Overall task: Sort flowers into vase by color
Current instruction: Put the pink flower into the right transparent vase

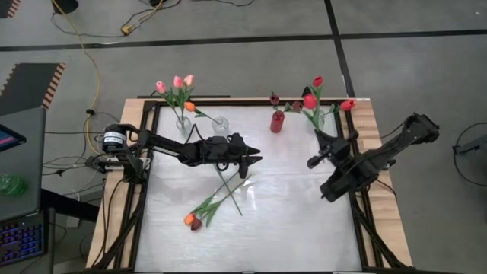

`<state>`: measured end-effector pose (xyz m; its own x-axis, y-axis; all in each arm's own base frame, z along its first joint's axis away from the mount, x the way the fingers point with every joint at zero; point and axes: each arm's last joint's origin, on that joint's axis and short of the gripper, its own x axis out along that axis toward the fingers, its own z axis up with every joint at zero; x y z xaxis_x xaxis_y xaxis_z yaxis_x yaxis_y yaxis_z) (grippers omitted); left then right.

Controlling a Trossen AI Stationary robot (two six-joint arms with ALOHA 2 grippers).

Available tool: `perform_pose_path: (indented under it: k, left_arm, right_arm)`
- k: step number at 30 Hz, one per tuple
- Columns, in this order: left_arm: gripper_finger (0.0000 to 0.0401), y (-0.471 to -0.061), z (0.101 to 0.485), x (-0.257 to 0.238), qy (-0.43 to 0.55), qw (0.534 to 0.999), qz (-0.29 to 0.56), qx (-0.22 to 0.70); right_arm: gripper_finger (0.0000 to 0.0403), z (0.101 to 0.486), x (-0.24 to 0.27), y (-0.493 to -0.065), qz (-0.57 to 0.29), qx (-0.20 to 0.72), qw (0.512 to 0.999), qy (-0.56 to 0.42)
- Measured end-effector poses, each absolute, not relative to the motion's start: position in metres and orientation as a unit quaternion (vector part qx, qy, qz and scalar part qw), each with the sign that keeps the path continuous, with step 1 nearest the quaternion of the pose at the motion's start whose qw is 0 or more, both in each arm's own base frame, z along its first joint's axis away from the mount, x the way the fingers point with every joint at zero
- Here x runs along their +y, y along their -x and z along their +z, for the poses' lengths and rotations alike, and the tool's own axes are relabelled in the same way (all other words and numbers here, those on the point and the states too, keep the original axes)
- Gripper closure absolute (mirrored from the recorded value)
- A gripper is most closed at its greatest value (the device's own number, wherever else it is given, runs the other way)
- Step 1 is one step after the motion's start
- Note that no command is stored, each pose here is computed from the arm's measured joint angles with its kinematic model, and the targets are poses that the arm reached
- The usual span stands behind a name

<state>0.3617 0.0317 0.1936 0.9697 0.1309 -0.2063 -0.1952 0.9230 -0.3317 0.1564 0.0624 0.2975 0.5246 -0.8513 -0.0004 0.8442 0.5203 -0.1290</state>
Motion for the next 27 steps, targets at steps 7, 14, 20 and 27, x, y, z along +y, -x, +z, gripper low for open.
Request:
perform_pose_path:
  k: [7,14,20,27]
  left_arm:
    - [0.0266,-0.362,0.194,0.032,0.178,0.976,0.084,0.09]
    - [0.0266,-0.362,0.194,0.032,0.172,0.977,0.083,0.09]
    - [0.0266,-0.362,0.194,0.032,0.175,0.977,0.087,0.089]
    - [0.0266,-0.362,0.194,0.032,0.175,0.977,0.088,0.088]
  right_arm:
    - [0.0374,0.297,0.067,-0.167,-0.489,0.028,0.87,0.05]
    - [0.0374,0.313,0.059,-0.158,-0.495,0.031,0.866,0.058]
    - [0.0374,0.328,0.046,-0.154,-0.511,0.077,0.851,0.094]
    - [0.0374,0.374,0.025,-0.141,-0.522,0.134,0.832,0.129]
